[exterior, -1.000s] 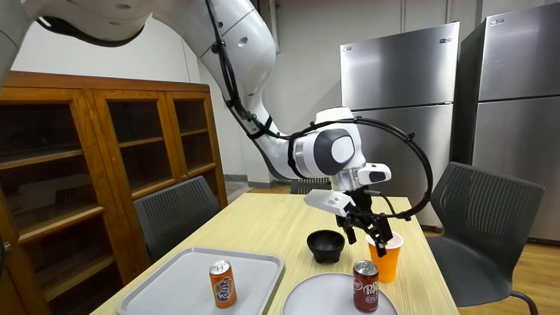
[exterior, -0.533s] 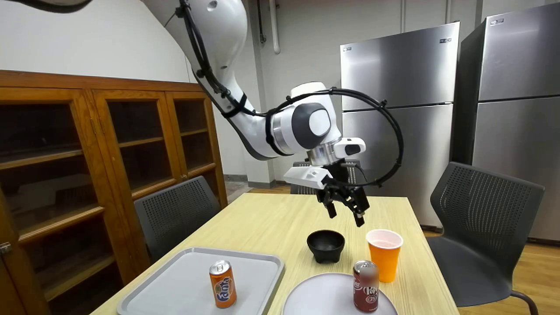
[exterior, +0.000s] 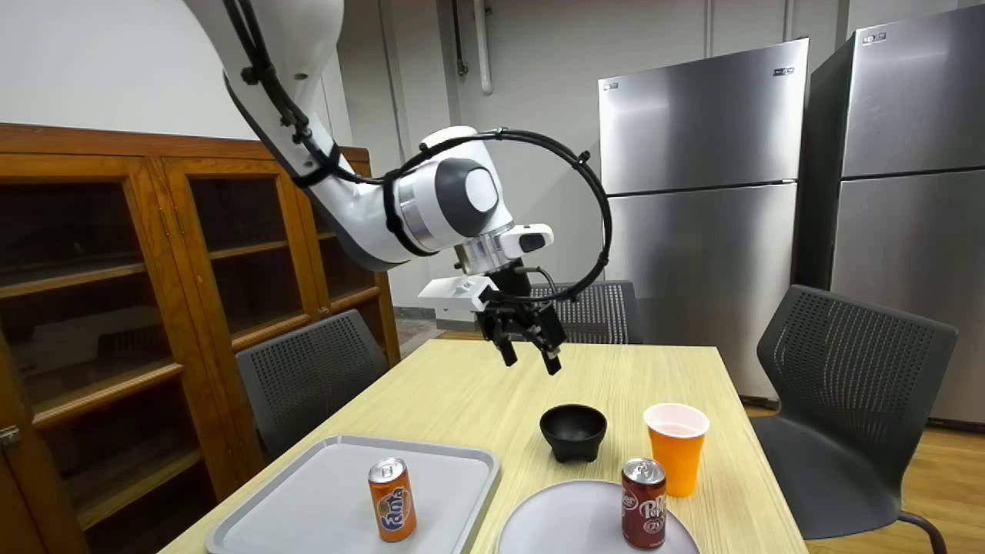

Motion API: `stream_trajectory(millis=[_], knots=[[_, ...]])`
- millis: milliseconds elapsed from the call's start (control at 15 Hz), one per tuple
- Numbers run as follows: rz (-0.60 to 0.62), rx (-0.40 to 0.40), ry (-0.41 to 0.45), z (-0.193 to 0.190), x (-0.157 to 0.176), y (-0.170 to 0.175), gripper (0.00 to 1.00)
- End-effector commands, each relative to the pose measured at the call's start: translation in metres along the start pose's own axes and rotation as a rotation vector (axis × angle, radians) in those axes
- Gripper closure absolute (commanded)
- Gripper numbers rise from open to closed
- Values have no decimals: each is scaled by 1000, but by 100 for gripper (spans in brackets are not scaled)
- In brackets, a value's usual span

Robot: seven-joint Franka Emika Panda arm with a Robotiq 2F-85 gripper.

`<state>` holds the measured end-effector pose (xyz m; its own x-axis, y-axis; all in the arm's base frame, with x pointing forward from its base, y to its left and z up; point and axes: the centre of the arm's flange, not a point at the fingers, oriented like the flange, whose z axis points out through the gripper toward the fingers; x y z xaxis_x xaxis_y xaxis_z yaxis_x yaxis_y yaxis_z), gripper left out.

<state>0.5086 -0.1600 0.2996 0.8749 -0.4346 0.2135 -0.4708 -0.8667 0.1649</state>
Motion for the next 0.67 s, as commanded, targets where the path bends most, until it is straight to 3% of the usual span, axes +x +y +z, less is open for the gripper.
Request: stream_trajectory(millis=[0,600], knots=[[-43,24,6,-35,-48,-32,0],[-172,95,-21,-50,-124,-94,0]])
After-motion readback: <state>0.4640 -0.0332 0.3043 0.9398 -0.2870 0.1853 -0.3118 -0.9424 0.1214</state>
